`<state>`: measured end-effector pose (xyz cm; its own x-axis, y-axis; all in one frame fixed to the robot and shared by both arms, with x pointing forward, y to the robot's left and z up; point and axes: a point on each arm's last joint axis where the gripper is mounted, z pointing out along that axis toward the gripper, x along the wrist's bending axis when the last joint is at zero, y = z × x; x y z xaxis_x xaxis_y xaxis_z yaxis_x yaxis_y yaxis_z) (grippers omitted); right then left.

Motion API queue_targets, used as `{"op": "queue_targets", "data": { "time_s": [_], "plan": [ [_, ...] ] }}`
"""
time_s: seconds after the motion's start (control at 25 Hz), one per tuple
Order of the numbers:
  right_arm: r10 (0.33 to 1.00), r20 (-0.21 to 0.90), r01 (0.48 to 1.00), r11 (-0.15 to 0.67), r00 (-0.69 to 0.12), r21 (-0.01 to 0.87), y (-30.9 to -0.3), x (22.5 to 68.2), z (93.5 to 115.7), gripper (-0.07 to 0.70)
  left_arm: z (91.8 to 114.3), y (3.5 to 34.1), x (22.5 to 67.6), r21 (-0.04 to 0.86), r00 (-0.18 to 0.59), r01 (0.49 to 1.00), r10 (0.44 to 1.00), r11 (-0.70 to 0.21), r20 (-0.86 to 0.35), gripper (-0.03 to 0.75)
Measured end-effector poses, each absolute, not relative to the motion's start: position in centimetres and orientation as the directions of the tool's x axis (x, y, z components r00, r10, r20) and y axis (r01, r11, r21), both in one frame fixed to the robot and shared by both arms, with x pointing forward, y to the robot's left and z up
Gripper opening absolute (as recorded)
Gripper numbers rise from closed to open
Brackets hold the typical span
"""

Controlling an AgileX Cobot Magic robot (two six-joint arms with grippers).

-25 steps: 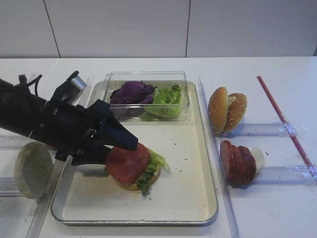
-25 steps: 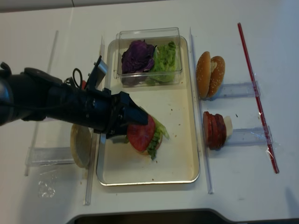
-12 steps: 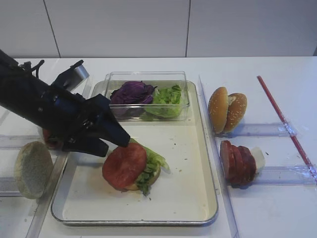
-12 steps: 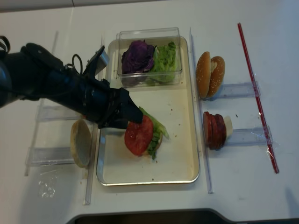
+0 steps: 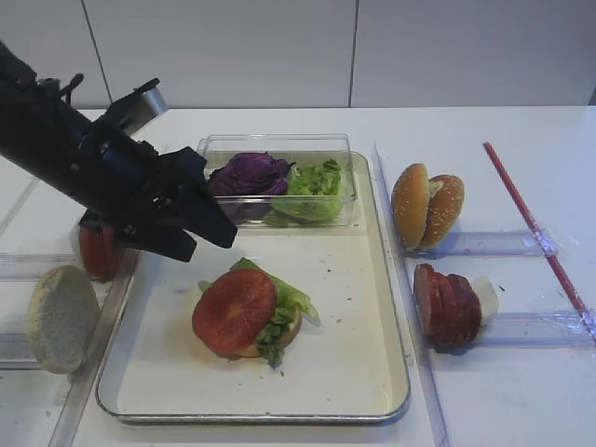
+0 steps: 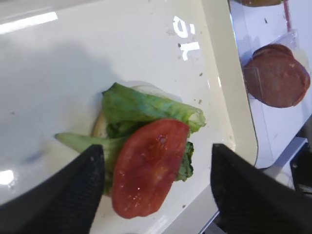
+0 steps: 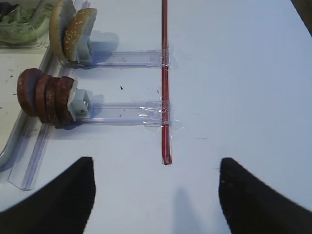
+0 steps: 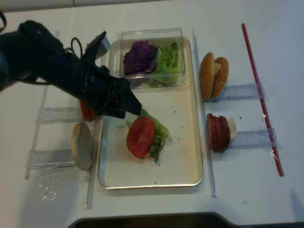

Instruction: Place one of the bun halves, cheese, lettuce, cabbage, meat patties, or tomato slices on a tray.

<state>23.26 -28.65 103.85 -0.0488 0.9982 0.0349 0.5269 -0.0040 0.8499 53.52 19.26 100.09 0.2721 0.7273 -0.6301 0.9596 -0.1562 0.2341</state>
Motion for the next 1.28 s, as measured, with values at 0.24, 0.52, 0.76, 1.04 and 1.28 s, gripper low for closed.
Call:
{"op": "queue_targets", "data": {
  "time_s": [0.24,0.52,0.76,1.04,1.28],
  "plan": [
    [0.998,0.035,0.527,-0.004,-0.049,0.85,-28.7,23.3,103.8,0.562,102.1,19.9,53.9,0.27,0.31,0.944,0.779,-0.187,-0.545,0.469],
    [0.998,0.035,0.527,-0.004,-0.049,0.85,-28.7,23.3,103.8,0.562,104.3,21.2,53.9,0.296,0.345,0.925,0.851,-0.238,-0.395,0.469],
    [0.998,0.035,0.527,-0.004,-0.049,0.85,-28.7,23.3,103.8,0.562,104.8,22.8,53.7,0.271,0.316,0.929,0.919,-0.251,-0.234,0.469],
    [0.998,0.035,0.527,-0.004,-0.049,0.85,-28.7,23.3,103.8,0.562,106.0,24.3,53.1,0.272,0.255,0.937,0.962,-0.221,-0.097,0.469],
    [0.998,0.035,0.527,-0.004,-0.049,0.85,-28.7,23.3,103.8,0.562,106.6,26.1,52.5,0.229,0.188,0.952,0.979,-0.201,0.074,0.469]
  ]
}}
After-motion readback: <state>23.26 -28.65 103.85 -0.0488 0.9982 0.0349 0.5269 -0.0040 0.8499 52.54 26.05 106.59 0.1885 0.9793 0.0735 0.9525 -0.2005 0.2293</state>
